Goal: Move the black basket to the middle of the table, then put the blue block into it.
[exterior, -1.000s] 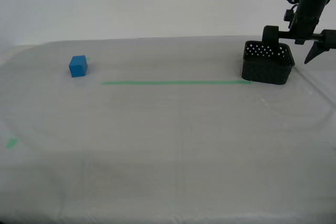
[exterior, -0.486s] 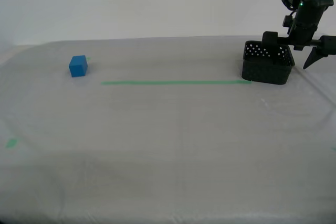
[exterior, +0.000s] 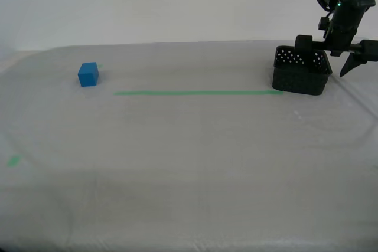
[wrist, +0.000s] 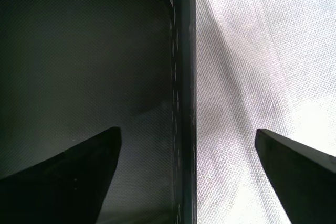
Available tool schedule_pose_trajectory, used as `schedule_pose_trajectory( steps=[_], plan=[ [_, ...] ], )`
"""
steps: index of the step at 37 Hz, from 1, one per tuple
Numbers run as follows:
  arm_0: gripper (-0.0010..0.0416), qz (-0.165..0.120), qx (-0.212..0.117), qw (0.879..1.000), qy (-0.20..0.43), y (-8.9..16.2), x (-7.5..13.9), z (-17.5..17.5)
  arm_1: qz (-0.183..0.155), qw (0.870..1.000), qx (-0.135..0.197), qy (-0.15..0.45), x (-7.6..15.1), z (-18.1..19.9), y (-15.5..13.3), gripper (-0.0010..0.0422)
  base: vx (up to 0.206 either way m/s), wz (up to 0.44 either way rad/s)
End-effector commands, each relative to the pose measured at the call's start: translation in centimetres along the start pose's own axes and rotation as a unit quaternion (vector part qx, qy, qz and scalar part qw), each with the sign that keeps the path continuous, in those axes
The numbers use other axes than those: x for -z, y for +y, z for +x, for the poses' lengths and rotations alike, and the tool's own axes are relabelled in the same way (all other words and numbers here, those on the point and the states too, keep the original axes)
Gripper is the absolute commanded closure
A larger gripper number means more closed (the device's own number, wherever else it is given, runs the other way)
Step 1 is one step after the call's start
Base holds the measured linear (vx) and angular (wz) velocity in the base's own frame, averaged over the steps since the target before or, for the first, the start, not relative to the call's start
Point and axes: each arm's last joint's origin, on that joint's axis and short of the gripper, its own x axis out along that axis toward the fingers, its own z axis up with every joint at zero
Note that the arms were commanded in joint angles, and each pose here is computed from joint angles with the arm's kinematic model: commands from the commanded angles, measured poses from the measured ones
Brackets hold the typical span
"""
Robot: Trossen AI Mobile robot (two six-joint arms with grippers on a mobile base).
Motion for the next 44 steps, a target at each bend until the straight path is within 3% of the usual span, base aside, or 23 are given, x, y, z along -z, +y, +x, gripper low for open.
schedule_pose_trajectory(
  steps=[1, 13, 31, 44],
  plan=[
    [0.0073, 0.001, 0.002, 1.000, -0.001, 0.02, 0.01, 0.00, 0.002, 1.000, -0.001, -0.003, -0.09, 0.01, 0.00, 0.0412, 0.000, 0.000],
    [0.0165, 0.000, 0.002, 1.000, 0.000, 0.07, 0.04, -0.01, 0.002, 1.000, 0.000, -0.003, -0.09, 0.01, -0.01, 0.0412, 0.000, 0.000],
    [0.0405, -0.009, 0.001, 1.000, -0.001, 0.11, 0.03, -0.01, 0.002, 1.000, 0.000, -0.003, -0.09, 0.01, -0.01, 0.0412, 0.000, 0.000],
    [0.0406, -0.024, -0.006, 1.000, -0.006, 0.16, -0.15, -0.32, 0.002, 1.000, -0.001, -0.003, -0.09, 0.01, 0.00, 0.0412, 0.000, 0.000]
  ],
)
